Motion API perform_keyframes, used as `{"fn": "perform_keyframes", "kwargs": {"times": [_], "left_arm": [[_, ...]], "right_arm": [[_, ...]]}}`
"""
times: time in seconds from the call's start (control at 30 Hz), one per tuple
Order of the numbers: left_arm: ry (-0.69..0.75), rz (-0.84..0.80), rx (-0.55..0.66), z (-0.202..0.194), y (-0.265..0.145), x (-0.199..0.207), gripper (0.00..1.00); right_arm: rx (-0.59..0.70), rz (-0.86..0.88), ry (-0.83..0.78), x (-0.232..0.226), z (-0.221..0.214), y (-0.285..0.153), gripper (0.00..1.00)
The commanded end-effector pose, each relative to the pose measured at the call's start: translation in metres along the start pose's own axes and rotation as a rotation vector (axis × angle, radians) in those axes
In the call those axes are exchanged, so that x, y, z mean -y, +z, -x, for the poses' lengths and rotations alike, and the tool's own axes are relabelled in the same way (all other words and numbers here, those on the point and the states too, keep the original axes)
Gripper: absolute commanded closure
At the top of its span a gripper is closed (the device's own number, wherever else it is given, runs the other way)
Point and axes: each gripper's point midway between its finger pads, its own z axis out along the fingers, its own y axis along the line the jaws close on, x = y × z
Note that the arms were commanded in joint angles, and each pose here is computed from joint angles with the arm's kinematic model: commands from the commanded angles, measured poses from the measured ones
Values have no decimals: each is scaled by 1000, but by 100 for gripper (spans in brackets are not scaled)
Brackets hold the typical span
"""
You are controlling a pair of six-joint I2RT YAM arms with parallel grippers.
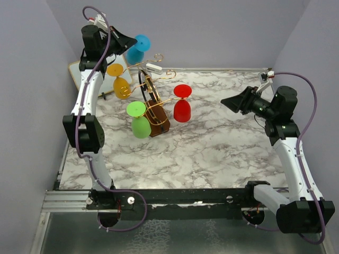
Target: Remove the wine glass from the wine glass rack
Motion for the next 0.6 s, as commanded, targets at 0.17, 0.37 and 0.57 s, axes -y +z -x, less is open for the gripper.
{"fn": "perform_keyframes", "kwargs": {"times": [0.17, 0.37, 0.57], "left_arm": [[477, -268, 320, 42, -132, 165, 100], [526, -531, 276, 6, -194, 235, 100], [493, -909, 193, -49, -270, 293, 100]], "right_arm": [[-57, 281, -128, -63, 21, -11, 52], [-114, 447, -154, -98, 30, -13, 54], [-192, 664, -175, -133, 30, -20, 53]]}}
